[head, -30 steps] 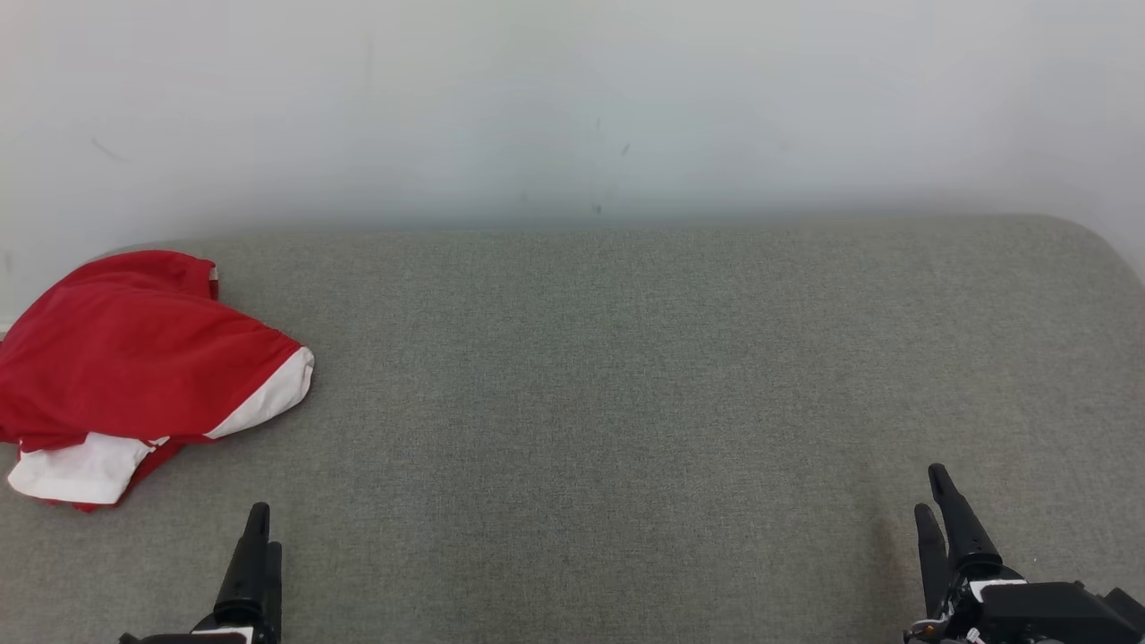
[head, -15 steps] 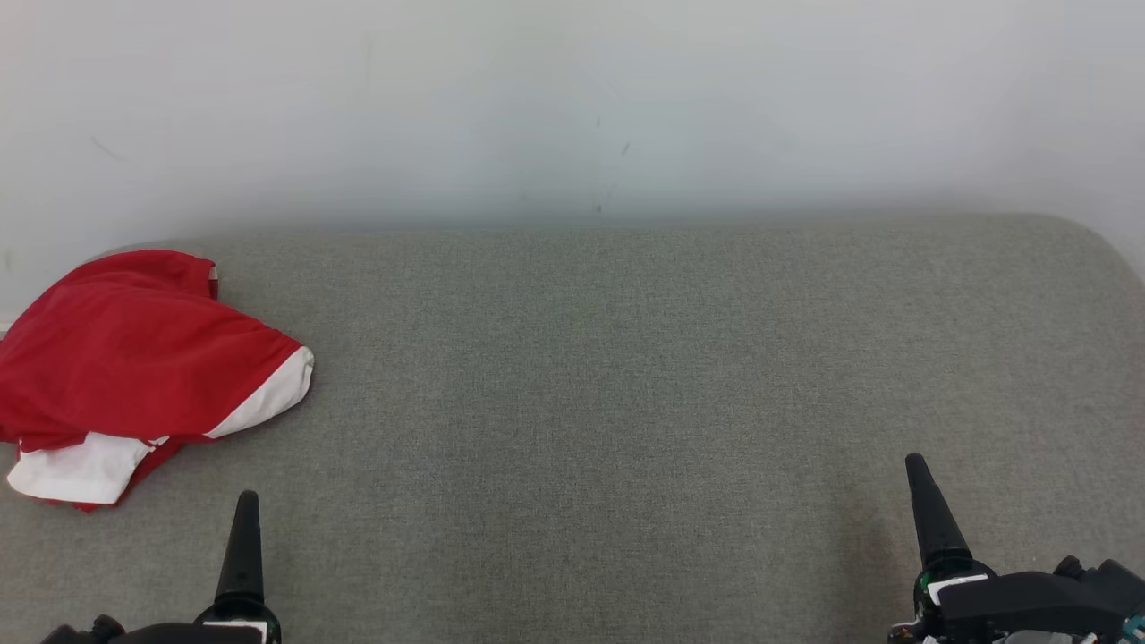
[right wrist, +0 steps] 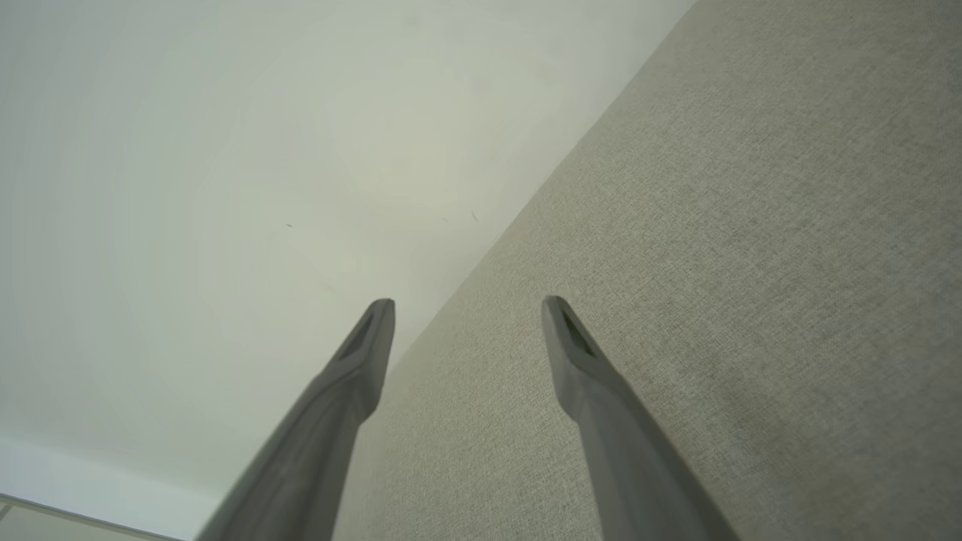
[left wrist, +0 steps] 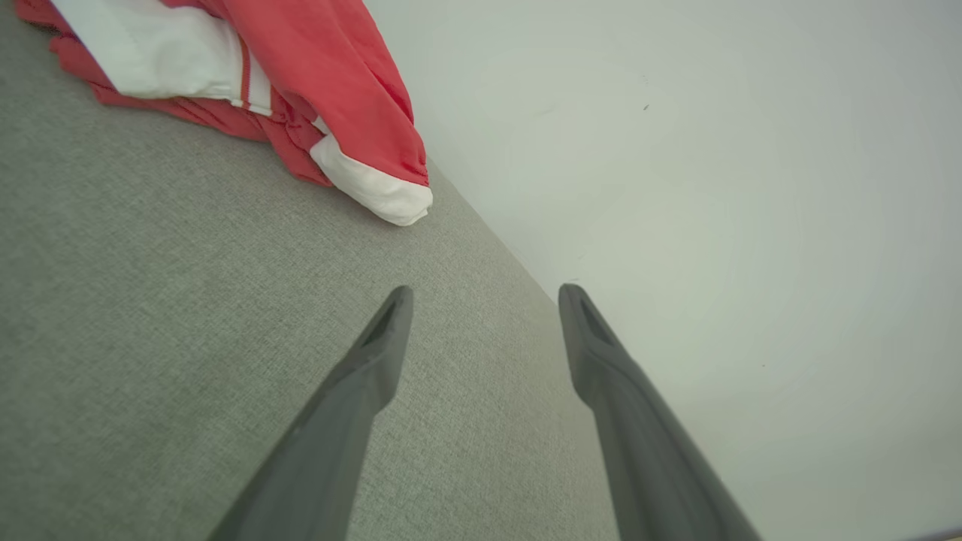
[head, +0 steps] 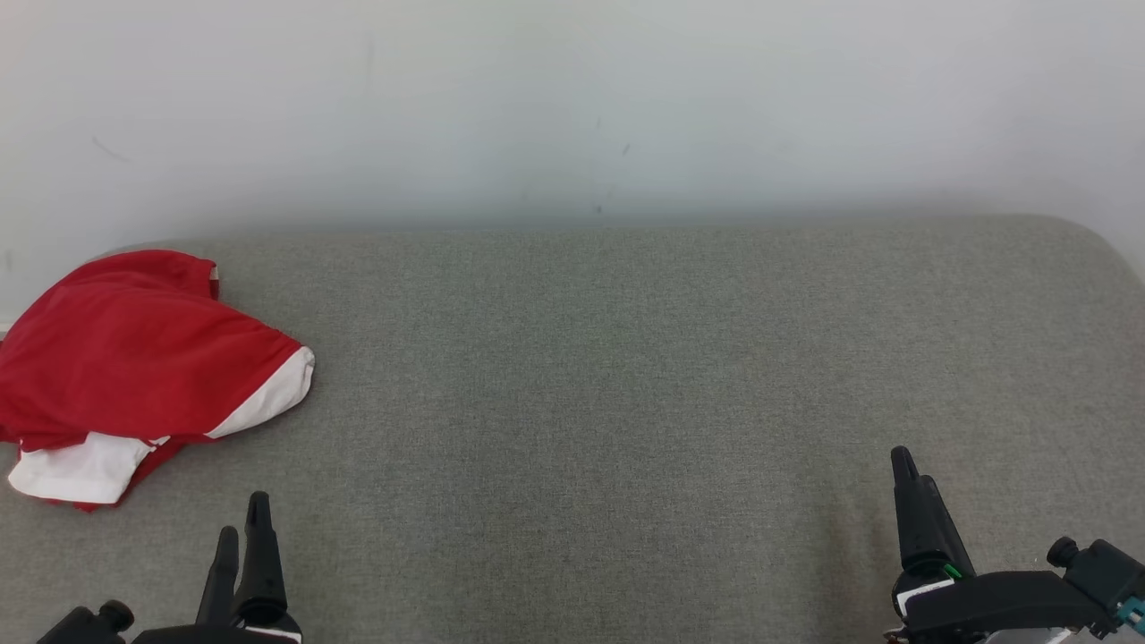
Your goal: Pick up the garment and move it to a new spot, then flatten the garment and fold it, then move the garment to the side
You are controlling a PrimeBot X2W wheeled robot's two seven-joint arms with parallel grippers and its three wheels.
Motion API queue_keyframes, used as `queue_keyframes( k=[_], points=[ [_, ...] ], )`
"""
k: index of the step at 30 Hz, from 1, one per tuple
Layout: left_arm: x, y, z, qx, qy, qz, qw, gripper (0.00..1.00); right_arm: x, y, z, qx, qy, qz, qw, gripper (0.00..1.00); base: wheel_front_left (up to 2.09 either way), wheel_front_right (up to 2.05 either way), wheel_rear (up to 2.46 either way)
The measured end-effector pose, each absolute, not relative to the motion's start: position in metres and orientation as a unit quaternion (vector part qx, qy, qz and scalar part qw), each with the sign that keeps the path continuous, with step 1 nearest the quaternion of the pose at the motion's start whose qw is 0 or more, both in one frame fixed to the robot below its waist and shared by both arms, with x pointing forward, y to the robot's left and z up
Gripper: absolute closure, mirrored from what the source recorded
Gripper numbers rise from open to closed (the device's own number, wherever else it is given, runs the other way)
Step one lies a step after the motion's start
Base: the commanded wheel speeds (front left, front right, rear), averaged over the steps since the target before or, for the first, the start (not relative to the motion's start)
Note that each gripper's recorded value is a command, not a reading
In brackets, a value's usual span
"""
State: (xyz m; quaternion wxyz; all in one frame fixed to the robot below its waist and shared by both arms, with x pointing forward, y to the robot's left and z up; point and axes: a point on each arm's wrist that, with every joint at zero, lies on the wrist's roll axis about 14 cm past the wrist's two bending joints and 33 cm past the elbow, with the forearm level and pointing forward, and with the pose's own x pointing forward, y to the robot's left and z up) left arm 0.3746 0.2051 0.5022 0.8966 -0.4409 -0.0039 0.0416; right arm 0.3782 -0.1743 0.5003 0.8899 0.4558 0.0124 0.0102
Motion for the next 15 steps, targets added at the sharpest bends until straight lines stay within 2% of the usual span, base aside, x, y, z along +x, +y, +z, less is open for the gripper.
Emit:
queue_keyframes(
  k=[15],
  points=[
    [0.3725, 0.2039, 0.5102, -0.326, -0.019, 0.033, 0.944, 0.0, 0.3761, -0.1654, 0.5063, 0.345, 0.0, 0.03, 0.938, 0.0, 0.0, 0.0, 0.0]
  ],
)
